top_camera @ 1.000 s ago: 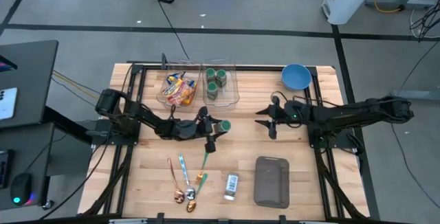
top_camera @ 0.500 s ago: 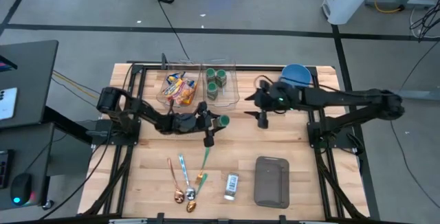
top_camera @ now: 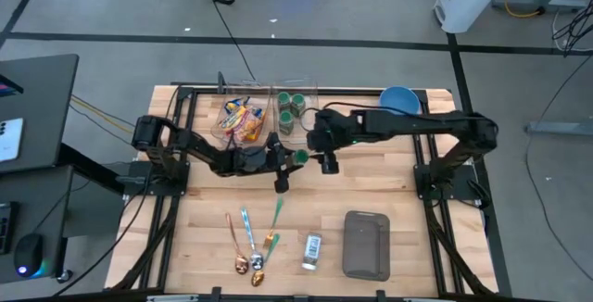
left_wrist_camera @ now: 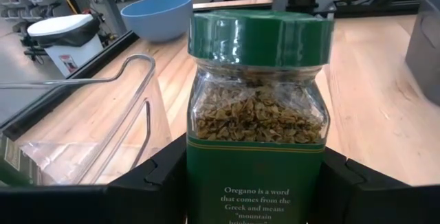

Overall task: Pick & Place Food Item
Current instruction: Put the green spice bottle into the right transparent bin

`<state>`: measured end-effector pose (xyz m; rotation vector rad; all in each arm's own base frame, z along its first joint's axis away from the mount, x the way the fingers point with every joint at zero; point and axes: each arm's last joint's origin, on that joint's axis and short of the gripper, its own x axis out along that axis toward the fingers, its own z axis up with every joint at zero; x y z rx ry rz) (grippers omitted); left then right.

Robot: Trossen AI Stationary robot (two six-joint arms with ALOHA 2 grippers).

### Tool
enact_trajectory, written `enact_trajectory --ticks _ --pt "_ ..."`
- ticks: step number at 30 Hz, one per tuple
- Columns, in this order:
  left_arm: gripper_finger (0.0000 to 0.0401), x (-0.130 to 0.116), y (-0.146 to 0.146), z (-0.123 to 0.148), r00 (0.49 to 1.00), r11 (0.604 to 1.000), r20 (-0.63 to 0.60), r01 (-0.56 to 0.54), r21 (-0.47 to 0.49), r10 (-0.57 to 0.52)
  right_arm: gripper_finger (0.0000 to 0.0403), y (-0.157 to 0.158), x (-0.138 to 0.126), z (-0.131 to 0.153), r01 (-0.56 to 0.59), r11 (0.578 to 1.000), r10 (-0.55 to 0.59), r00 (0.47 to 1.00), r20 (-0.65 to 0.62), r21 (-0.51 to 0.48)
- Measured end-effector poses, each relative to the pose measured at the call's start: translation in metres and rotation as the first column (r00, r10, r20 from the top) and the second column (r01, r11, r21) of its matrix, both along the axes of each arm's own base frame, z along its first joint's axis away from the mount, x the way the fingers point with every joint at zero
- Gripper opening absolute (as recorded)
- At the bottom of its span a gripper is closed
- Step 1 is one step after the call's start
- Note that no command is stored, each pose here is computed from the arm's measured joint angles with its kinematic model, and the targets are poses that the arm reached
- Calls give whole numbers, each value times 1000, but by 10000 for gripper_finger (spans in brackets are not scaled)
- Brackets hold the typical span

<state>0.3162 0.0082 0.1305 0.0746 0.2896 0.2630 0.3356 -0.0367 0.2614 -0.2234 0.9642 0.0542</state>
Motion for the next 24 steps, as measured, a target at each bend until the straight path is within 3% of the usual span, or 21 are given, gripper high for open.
enact_trajectory --ticks 6,13,24 --pt "207 0 4 -3 1000 1000 -15 0 4 0 266 -2 19 1 7 1000 -7 1000 -15 -9" --pt "207 1 10 -12 1000 1000 -25 -6 3 6 297 -3 23 8 8 1000 -8 1000 -2 -12" --pt "207 3 16 -7 999 1000 34 -8 0 8 300 -2 24 -11 -3 1000 5 997 -82 19"
